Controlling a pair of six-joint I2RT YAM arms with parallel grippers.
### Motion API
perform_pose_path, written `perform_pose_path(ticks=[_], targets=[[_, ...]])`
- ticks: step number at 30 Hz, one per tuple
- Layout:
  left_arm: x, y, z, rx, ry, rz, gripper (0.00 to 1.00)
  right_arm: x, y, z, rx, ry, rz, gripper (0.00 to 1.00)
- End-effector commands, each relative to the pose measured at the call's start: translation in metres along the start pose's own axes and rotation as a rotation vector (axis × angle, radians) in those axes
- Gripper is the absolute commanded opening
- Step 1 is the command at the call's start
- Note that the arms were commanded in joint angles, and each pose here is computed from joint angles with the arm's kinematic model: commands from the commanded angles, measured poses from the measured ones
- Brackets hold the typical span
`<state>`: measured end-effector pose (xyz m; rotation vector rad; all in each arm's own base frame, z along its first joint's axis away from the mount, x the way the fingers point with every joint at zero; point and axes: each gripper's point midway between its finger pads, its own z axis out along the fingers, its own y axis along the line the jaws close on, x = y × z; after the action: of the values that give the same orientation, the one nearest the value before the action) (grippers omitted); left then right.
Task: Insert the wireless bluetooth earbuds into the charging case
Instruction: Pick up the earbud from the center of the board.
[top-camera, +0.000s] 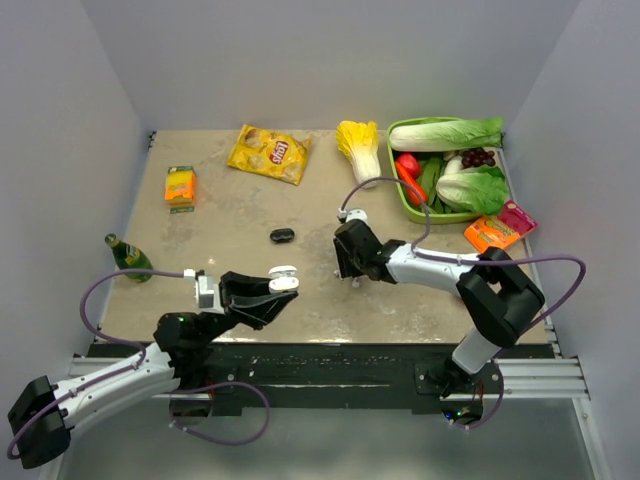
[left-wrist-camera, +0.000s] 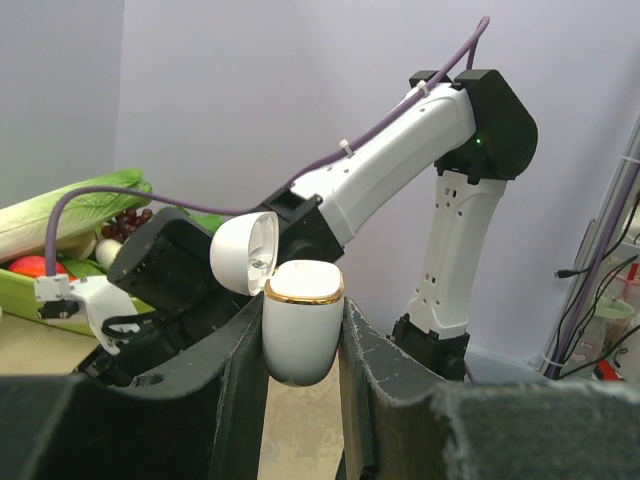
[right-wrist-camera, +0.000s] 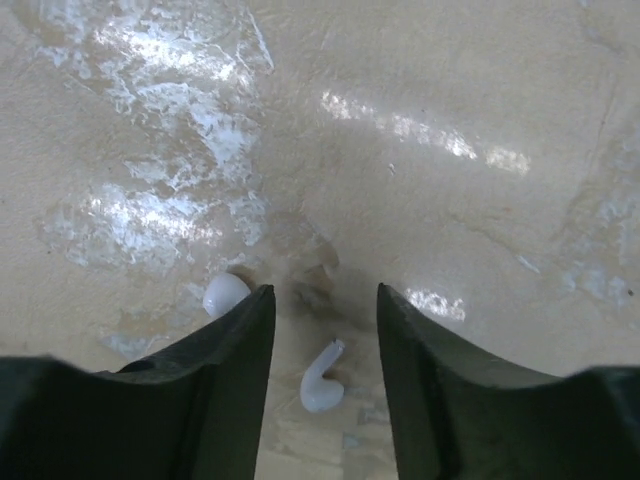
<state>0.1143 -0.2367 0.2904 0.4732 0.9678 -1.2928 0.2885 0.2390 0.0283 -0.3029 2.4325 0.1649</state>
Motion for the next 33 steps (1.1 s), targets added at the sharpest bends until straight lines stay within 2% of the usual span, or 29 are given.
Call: perform_pose_path(ticks=[1,6,11,33], targets=[[0.069,0.018,-0.05,-0.067,0.14,-0.037,0.0,-0.049,0.019,-0.032,-0.046,-0.008,-0.001,0.55],[0.065,0.015,-0.049,-0.053,0.125,-0.034,0.0,-0.069,0.039,-0.036,-0.106,0.039,-0.056,0.57],[0.065,0.012,-0.05,-0.041,0.123,-0.046,0.0,-0.051,0.045,-0.02,-0.108,0.144,-0.093,0.54],[0.068,0.01,-0.053,-0.034,0.127,-0.063,0.0,-0.005,0.05,-0.005,-0.085,0.235,-0.208,0.53]])
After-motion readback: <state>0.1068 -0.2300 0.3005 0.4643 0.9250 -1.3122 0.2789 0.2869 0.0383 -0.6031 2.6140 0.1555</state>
